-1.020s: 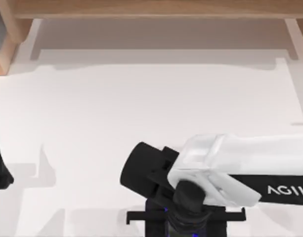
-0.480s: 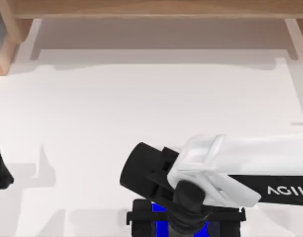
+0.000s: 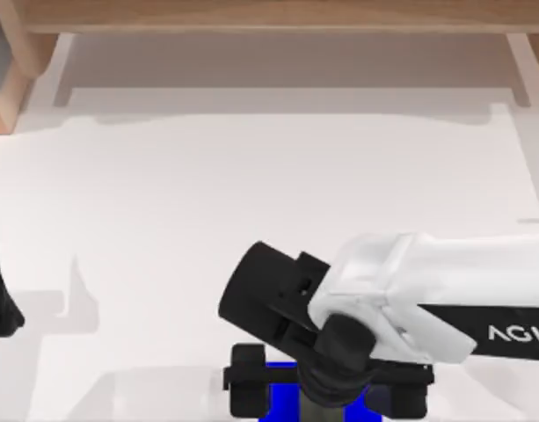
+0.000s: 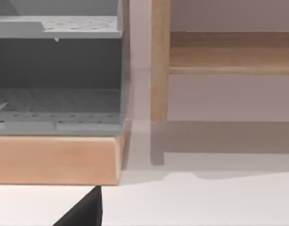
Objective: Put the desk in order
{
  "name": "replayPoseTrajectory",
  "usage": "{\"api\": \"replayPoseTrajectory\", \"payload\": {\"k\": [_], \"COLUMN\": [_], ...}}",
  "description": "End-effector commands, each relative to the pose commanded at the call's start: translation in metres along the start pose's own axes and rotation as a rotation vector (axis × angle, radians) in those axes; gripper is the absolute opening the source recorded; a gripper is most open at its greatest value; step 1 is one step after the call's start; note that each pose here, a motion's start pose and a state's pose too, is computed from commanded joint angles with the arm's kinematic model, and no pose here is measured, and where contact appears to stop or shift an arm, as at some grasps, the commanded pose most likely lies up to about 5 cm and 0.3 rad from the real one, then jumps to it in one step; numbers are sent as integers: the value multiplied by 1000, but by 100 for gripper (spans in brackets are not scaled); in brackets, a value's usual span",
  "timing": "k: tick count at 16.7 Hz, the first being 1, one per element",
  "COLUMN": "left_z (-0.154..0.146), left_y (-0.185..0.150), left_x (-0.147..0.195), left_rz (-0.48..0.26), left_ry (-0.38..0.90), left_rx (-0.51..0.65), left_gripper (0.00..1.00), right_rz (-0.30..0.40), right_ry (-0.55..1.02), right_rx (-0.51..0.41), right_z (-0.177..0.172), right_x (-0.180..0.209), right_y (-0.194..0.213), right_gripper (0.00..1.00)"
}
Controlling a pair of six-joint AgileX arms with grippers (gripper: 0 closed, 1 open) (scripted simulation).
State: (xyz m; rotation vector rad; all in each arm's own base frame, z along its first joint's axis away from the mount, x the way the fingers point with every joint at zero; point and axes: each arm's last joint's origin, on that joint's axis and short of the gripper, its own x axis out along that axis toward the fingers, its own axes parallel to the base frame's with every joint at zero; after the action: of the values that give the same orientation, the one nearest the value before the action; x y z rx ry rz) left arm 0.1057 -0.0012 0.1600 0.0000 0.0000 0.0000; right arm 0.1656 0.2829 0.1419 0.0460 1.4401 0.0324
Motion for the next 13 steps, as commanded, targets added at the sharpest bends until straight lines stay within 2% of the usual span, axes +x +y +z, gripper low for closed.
{"api": "replayPoseTrajectory", "payload": {"k": [4, 8, 11, 13], "left_z": [0, 0, 0, 0], "left_y": [0, 0, 0, 0], "left_x": [0, 0, 0, 0], "left_rz": [0, 0, 0, 0], "left_ry": [0, 0, 0, 0], "left_rx": [0, 0, 0, 0], "left_gripper": [100, 100, 100, 100], "right_rz": [146, 302, 374, 387], "right_ry": [-96, -272, -450, -583], "right_rx": [-35, -114, -198, -263], "right_z": [23, 53, 75, 86], "right_x": [-3, 3, 13, 20], "right_y": [-15, -41, -71, -96], "right_gripper": [100, 100, 100, 100]}}
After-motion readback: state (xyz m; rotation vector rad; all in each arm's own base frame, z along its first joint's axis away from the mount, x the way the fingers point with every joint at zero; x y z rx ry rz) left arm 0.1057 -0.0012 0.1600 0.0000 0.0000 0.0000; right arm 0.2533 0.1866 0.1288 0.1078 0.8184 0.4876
